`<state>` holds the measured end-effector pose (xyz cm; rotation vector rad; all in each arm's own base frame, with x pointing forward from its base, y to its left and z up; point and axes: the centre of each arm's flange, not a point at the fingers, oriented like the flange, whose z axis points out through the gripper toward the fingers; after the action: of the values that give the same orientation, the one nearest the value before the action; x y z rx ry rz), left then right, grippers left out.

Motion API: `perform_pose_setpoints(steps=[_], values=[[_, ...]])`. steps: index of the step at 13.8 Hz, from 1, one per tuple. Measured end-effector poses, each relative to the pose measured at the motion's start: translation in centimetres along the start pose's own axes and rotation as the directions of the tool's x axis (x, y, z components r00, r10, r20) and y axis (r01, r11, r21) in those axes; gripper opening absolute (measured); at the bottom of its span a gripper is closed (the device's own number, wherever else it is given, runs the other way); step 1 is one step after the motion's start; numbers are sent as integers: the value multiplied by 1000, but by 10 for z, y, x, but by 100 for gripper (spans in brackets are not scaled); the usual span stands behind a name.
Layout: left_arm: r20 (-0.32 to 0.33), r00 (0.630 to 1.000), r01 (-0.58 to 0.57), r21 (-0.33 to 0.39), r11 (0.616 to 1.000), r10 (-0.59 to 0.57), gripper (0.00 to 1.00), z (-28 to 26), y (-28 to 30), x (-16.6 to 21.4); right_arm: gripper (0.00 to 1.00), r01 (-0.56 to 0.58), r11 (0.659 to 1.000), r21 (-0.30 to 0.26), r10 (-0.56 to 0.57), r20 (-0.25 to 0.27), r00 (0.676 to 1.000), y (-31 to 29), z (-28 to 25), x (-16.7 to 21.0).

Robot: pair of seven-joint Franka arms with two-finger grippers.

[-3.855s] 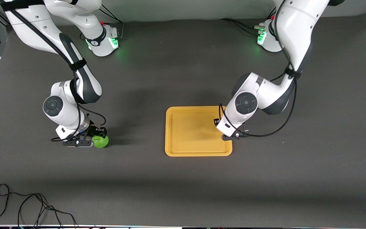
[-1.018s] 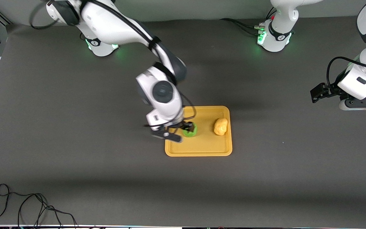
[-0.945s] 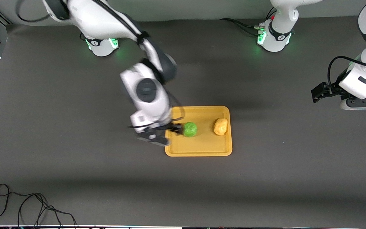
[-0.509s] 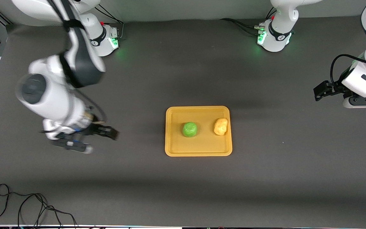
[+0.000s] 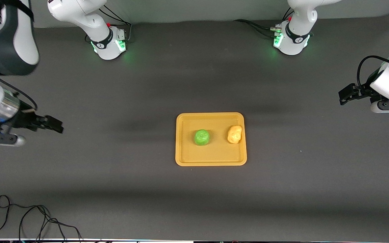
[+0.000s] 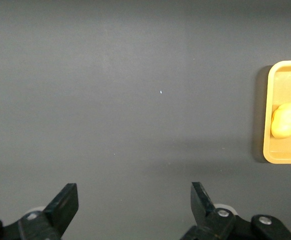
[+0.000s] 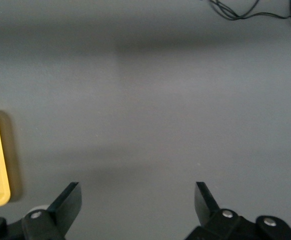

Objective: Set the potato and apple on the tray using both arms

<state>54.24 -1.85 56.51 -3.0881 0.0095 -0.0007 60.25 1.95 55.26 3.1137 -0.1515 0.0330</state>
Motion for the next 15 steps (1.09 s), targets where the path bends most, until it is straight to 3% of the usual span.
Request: perform_pose_setpoints(steps=[10, 15], values=[[-9, 1000, 15, -16, 1000, -15, 100, -12, -4, -7, 100, -8, 1000, -10, 8, 9, 1000, 15, -21, -4], [-8, 1000, 12, -16, 1000, -12, 100, -12, -4, -7, 100, 2, 1000, 22, -2, 9, 1000, 17, -35, -16]])
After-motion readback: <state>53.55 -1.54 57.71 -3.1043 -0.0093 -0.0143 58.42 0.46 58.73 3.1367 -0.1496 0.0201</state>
